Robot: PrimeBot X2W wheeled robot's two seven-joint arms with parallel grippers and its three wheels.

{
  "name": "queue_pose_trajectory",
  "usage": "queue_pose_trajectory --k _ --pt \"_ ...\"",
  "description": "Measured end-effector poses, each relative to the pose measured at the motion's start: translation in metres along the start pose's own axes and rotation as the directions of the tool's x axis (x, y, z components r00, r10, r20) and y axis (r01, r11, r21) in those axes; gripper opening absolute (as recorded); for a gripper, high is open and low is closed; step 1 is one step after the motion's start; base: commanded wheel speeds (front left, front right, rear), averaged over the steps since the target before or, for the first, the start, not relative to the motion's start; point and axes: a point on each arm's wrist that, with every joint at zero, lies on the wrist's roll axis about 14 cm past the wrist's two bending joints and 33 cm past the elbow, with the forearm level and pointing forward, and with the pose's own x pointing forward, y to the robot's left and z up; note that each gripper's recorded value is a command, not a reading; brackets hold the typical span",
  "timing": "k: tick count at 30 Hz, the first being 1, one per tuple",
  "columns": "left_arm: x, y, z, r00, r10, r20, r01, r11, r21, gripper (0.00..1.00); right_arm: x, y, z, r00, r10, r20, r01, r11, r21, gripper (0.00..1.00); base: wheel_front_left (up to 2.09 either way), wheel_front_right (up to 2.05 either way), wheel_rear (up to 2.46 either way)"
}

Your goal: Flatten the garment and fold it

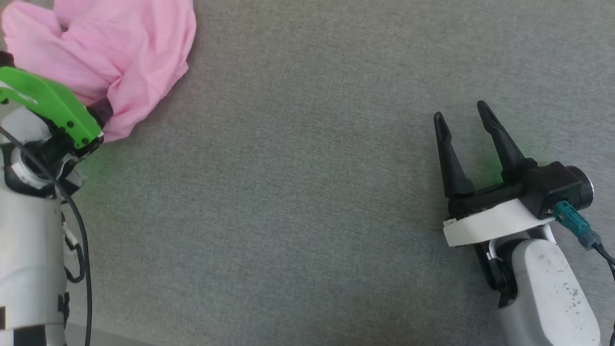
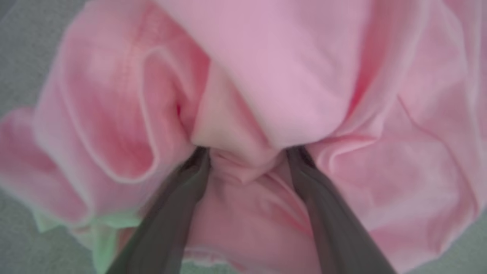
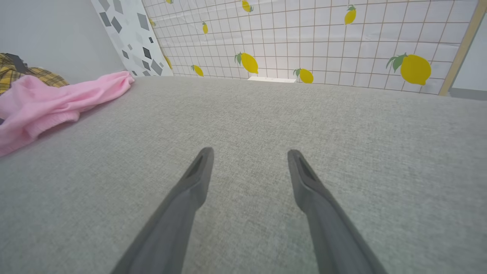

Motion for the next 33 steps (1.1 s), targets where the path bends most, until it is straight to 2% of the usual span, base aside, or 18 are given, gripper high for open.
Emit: queue_pose_trajectory --k 1,2,3,6,9,10,12,17,19,22,25,28,33 --pt "-0.002 -0.001 -0.001 1.0 -0.005 0.002 0.005 1.0 0.008 0.72 -0.001 -0.002 0.001 1.0 -0.005 0.002 0.005 1.0 -0.001 1.0 0.0 0.0 0.0" --pt "-0.004 -0.001 -0.002 1.0 -0.008 0.009 0.008 1.0 0.016 0.3 -0.002 -0.003 0.002 1.0 -0.008 0.002 0.008 1.0 -0.002 1.0 0.0 0.0 0.0" --pt "-0.006 0.0 0.0 0.999 -0.01 0.035 0.009 1.0 0.03 0.0 -0.003 -0.003 0.003 1.0 -0.011 0.004 0.011 1.0 -0.004 1.0 0.0 0.0 0.0" --pt "-0.018 0.003 0.015 0.984 -0.008 0.177 -0.006 0.997 0.076 0.0 -0.007 -0.004 0.01 1.0 -0.018 0.016 0.018 1.0 -0.005 1.0 0.0 0.0 0.0" --pt "-0.044 -0.001 0.054 0.913 -0.026 0.408 -0.032 0.99 0.135 0.0 -0.012 -0.002 0.02 0.999 -0.019 0.034 0.019 1.0 -0.002 1.0 0.0 0.0 0.0" --pt "-0.059 -0.004 0.071 0.869 -0.041 0.493 -0.048 0.985 0.167 0.0 -0.016 -0.001 0.023 0.999 -0.02 0.038 0.02 1.0 0.0 1.0 0.0 0.0 0.0" --pt "-0.094 -0.013 0.104 0.75 -0.084 0.657 -0.075 0.974 0.211 0.0 -0.023 0.001 0.029 0.999 -0.025 0.048 0.025 1.0 0.004 1.0 0.0 0.0 0.0" --pt "-0.175 -0.054 0.147 0.479 -0.228 0.848 -0.093 0.947 0.308 0.0 -0.044 0.003 0.045 0.997 -0.039 0.071 0.039 0.999 0.004 1.0 0.0 0.0 0.0" --pt "-0.207 -0.075 0.153 0.378 -0.295 0.878 -0.091 0.932 0.352 0.0 -0.054 0.004 0.053 0.995 -0.047 0.088 0.047 0.999 0.001 1.0 0.0 0.0 0.0" --pt "-0.244 -0.11 0.151 0.268 -0.391 0.881 -0.049 0.907 0.417 0.0 -0.069 0.003 0.066 0.991 -0.062 0.115 0.063 0.998 -0.011 1.0 0.0 0.0 0.0" --pt "-0.273 -0.151 0.14 0.19 -0.487 0.852 -0.002 0.868 0.496 0.0 -0.085 -0.002 0.08 0.985 -0.087 0.147 0.091 0.996 -0.022 1.0 0.0 0.0 0.0" --pt "-0.294 -0.195 0.123 0.134 -0.577 0.806 0.072 0.817 0.573 0.0 -0.102 -0.01 0.093 0.977 -0.119 0.176 0.127 0.991 -0.032 1.0 0.0 0.0 0.0" --pt "-0.312 -0.269 0.087 0.073 -0.711 0.699 0.197 0.697 0.689 0.0 -0.127 -0.025 0.107 0.963 -0.179 0.204 0.191 0.981 -0.04 1.0 0.0 0.0 0.0"
